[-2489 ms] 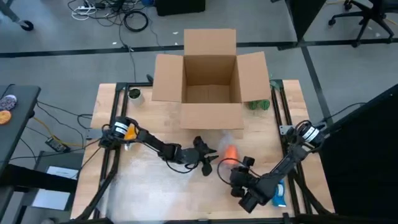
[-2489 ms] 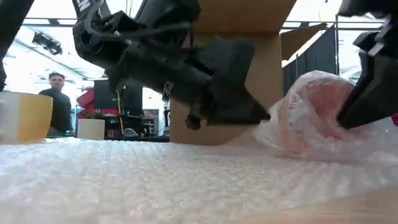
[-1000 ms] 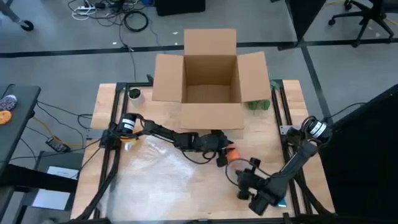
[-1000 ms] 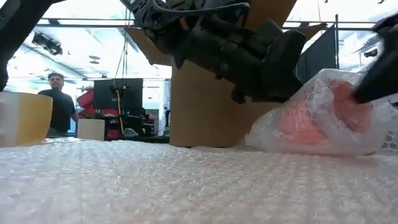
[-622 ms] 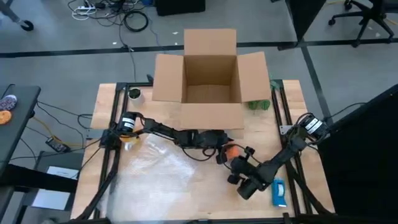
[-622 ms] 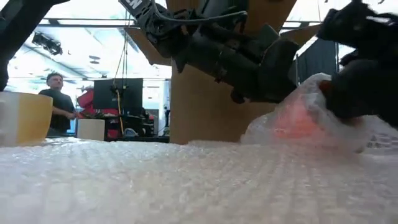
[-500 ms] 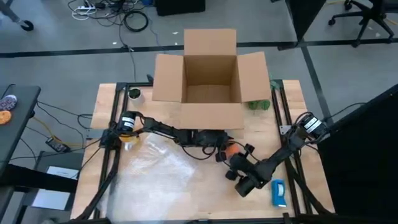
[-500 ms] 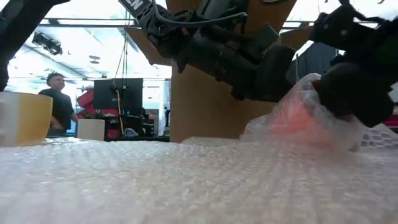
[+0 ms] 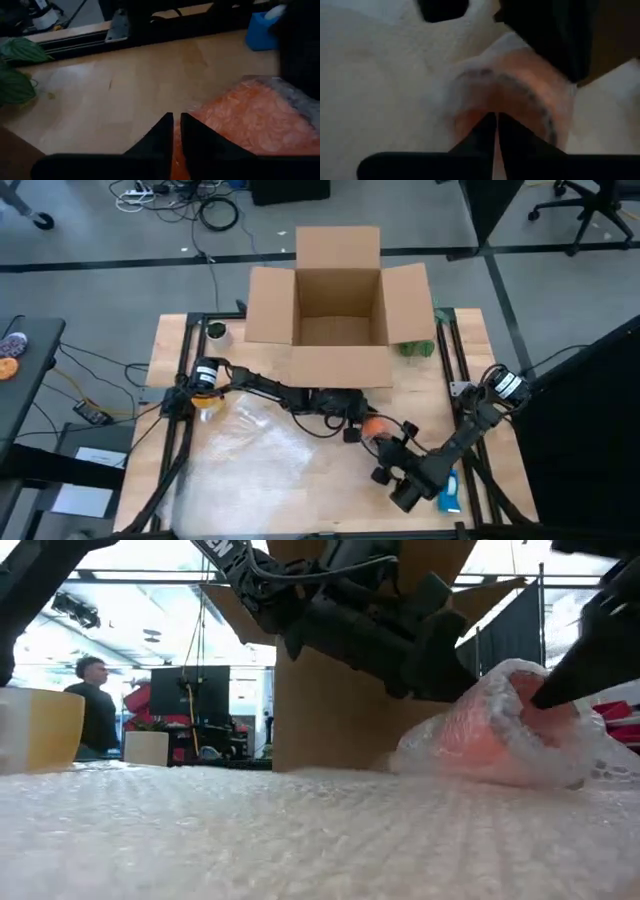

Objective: Wrap mug
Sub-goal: Wrap the orange mug with the bubble wrap

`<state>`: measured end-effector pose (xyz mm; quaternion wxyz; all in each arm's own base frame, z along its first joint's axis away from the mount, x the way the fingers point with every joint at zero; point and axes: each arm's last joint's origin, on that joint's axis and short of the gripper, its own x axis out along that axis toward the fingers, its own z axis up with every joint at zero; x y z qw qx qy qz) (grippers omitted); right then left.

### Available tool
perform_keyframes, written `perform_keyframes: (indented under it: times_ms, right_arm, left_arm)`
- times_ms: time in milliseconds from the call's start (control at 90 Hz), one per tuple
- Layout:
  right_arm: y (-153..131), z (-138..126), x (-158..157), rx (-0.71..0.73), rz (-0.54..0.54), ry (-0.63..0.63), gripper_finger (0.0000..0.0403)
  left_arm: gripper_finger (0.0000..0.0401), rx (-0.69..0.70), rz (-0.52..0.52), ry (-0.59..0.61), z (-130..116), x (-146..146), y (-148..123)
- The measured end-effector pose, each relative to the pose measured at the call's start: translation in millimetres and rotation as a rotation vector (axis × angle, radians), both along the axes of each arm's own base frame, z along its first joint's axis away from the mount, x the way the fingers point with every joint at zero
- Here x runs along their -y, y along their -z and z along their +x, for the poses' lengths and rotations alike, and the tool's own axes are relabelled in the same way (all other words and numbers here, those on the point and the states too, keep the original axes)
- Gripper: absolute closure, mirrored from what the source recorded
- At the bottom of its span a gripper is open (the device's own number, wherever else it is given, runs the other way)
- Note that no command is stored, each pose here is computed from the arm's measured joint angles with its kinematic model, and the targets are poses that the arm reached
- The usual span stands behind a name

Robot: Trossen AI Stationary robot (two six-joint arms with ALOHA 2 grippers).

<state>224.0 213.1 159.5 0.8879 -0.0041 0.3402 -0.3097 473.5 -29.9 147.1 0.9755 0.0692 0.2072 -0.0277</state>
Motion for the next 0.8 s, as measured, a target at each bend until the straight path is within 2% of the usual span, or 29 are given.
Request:
perform_keyframes:
  times_ms: [133,233,389,544,800]
  right_arm:
    - [12.2,-0.2,-11.7,0.055,0.028,-0.006,0.0403]
    - [33.0,8.3,-10.0,0.046,-0.04,0.004,0.0403]
    - [56.3,26.8,10.8,0.045,-0.152,0.087,0.0403]
    - [56.4,37.9,24.7,0.017,-0.175,0.121,0.0403]
    - [37.9,31.3,18.8,-0.08,-0.153,0.089,0.0403]
  left_arm:
    - [0.0399,0.002,0.002,-0.01,0.1,-2.4,0.1]
    - [0.0399,0.008,0.002,-0.011,0.4,-2.7,0.0]
    - [0.04,0.006,0.002,0.0,0.4,-2.6,0.3]
    - [0.0401,0.002,0.005,-0.004,0.2,-3.2,0.6]
    - [0.0401,0.005,0.001,0.006,0.3,-2.9,0.4]
